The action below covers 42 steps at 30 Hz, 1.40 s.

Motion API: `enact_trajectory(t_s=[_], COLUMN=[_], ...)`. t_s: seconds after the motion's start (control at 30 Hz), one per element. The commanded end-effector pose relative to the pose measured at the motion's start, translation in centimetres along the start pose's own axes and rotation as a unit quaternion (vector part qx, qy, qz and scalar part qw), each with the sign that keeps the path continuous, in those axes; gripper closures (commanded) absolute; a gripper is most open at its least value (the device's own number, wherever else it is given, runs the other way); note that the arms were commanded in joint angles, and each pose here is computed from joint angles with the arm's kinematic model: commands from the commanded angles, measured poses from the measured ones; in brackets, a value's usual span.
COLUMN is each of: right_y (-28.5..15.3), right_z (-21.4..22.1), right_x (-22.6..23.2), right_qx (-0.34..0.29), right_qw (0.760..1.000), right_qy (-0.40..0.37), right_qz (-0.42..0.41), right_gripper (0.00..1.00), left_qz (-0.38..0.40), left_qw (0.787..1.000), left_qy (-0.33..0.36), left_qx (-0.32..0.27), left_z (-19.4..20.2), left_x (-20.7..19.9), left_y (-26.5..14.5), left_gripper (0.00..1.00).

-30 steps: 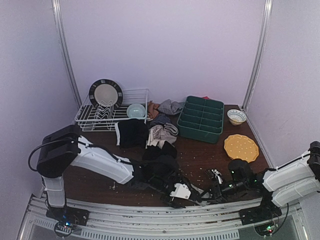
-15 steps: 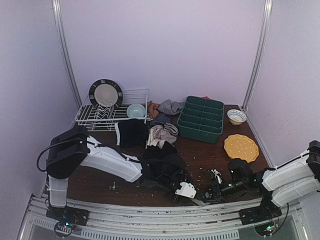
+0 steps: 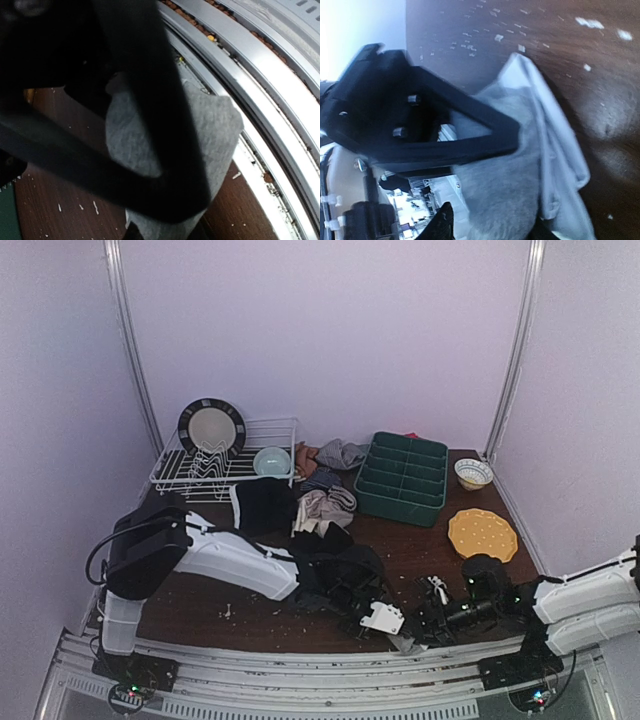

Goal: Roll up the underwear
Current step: Pick up the underwear from the center of the board.

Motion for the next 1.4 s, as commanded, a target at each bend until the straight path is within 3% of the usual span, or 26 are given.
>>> enact_trajectory(t_s=[0.0, 0.3, 0.57, 0.87, 1.17, 1.37], right_y=[-2.2, -7.3, -6.4, -2.5, -2.1, -4.4], right_z=[-0.7, -0.6, 0.0, 0.9, -0.5, -1.6], right_x=[1.1, 1.7, 2.5, 5.0, 5.5, 7.7], right_qx=[-0.022, -0.097, -0.108, -0.097, -0.163, -0.219], right_qw=[0.996, 0.969, 0.944, 0.869, 0.865, 0.864], right_qy=[-0.059, -0.169, -0.269, -0.436, -0.427, -0.410], right_qz=[0.062, 0.151, 0.158, 0.213, 0.210, 0.193], right_gripper=[0.52, 0.47, 0.47, 0.45, 0.40, 0.37], left_qz=[0.060, 0.149, 0.206, 0.213, 0.187, 0.129], left_qw=[0.995, 0.981, 0.965, 0.963, 0.967, 0.965], left_qy=[-0.028, -0.089, -0.128, -0.138, -0.149, -0.227], left_qx=[0.071, 0.089, 0.096, 0.093, 0.085, 0.034], left_z=[4.5, 5.2, 5.1, 5.1, 4.9, 4.5], left_x=[-3.3, -5.2, -6.3, -6.4, -5.5, -2.1], left_y=[1.7, 0.1, 0.4, 0.7, -0.7, -5.2], left_gripper=[1.00, 1.00, 1.00, 1.00, 1.00, 1.00])
Point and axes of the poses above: each gripper's point midway between its finger pads, its own y axis out along the fingers, its own x axis along the line the jaws close on, z = x × y, the point moved 3 cm from there along -y, back along the fingers, and after that the axes turned 11 degrees about -y, right-handed, at the moved point
